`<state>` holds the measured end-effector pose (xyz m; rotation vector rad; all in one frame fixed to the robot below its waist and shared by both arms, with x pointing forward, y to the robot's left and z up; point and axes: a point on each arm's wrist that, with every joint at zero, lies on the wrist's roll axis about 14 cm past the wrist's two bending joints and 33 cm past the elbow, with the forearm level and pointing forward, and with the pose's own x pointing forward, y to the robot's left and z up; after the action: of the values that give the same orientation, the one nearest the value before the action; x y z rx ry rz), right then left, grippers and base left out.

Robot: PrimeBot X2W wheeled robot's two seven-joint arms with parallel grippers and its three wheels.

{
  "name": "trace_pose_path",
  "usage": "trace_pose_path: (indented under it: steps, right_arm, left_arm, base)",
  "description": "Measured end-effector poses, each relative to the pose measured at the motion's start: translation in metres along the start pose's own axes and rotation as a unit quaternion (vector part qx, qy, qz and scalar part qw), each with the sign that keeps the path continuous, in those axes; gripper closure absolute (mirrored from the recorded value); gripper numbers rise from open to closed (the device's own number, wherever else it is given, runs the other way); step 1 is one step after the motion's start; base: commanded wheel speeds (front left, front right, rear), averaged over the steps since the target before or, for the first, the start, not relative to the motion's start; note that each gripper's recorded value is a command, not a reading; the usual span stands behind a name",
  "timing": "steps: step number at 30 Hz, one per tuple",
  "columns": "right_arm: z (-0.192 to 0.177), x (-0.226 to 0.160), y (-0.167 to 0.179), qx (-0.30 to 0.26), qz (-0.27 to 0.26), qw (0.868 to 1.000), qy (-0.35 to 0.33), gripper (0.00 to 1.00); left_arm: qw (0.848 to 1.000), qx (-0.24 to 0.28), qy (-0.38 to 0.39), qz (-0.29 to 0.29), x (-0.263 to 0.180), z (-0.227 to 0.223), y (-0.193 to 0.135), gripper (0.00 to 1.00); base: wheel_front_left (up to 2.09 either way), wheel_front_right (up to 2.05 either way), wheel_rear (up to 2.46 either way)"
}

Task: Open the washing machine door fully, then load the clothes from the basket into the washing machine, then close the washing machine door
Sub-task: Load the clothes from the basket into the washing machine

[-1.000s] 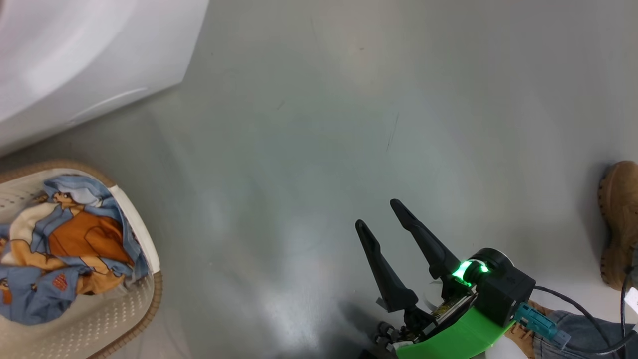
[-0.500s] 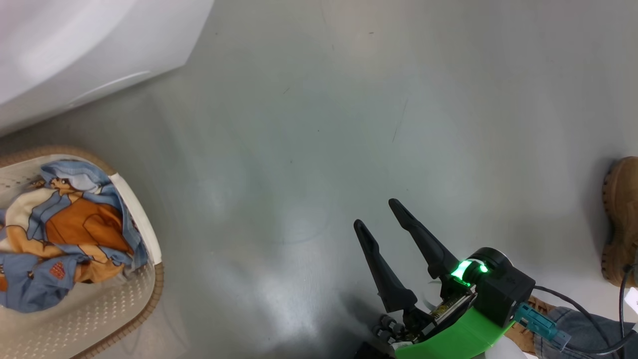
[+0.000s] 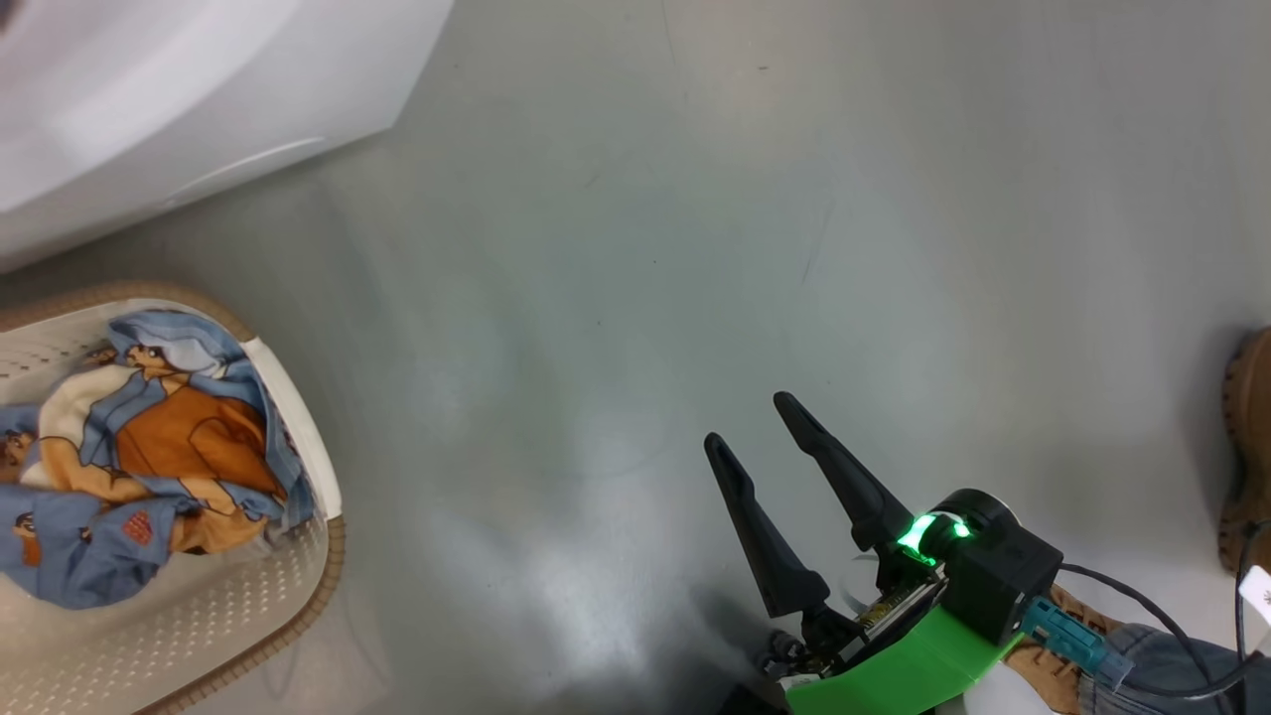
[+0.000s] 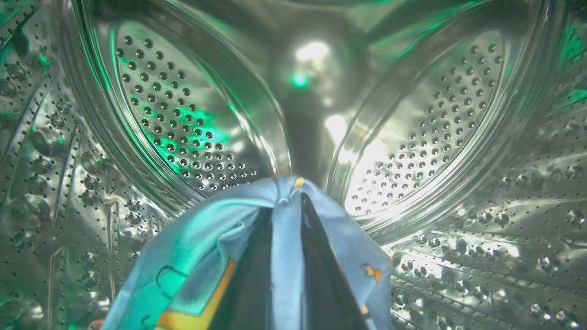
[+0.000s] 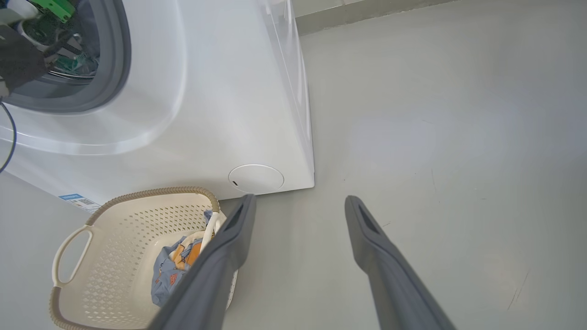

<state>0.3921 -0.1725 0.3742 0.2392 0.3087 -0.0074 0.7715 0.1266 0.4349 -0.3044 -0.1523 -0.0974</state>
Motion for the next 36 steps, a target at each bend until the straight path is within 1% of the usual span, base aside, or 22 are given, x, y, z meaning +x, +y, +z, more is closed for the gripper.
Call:
trace_pose_path:
  steps: [3,4,5,6,7,8,15,19,24,36]
  right_arm:
    - [0.000,0.000,0.001,0.001,0.002,1.000,0.000,0.00]
    - [0.000,-0.001,0.001,0.001,0.002,1.000,0.000,0.00]
    - [0.000,-0.001,0.002,0.001,0.003,1.000,0.000,0.00]
    - [0.001,-0.001,0.002,0.002,0.003,1.000,-0.001,0.00]
    - [0.001,-0.001,0.002,0.002,0.003,1.000,-0.002,0.00]
    - [0.002,-0.002,0.002,0.002,0.004,1.000,-0.004,0.00]
    - [0.009,-0.004,0.007,0.004,0.011,1.000,-0.014,0.00]
    - [0.012,-0.005,0.009,0.005,0.016,1.000,-0.019,0.00]
    - [0.019,-0.006,0.013,0.005,0.023,0.999,-0.029,0.00]
    - [0.037,-0.011,0.021,-0.004,0.039,0.998,-0.056,0.00]
  left_arm:
    - [1.000,0.014,0.008,-0.004,0.000,0.000,-0.002,0.82]
    - [1.000,0.019,0.009,-0.006,0.001,0.001,-0.002,0.75]
    - [1.000,0.023,0.011,-0.007,0.001,0.002,-0.003,0.61]
    - [0.999,0.028,0.016,-0.006,0.001,0.001,-0.003,0.41]
    - [0.999,0.034,0.024,-0.007,0.000,-0.001,-0.004,0.08]
    - [0.999,0.039,0.031,-0.007,-0.002,-0.003,-0.005,0.00]
    - [0.995,0.069,0.077,-0.009,-0.012,-0.015,-0.013,0.00]
    - [0.994,0.075,0.081,-0.012,-0.016,-0.007,-0.021,0.00]
    - [0.995,0.065,0.082,0.003,-0.024,0.003,-0.025,0.00]
    - [0.995,0.037,0.086,0.018,-0.077,0.013,-0.033,0.00]
  base:
    - [0.00,0.00,0.00]
    - [0.00,0.00,0.00]
    - [0.00,0.00,0.00]
    - [0.00,0.00,0.00]
    - [0.00,0.00,0.00]
    - [0.00,0.00,0.00]
    - [0.00,0.00,0.00]
    - [0.00,0.00,0.00]
    - [0.00,0.00,0.00]
    - [0.00,0.00,0.00]
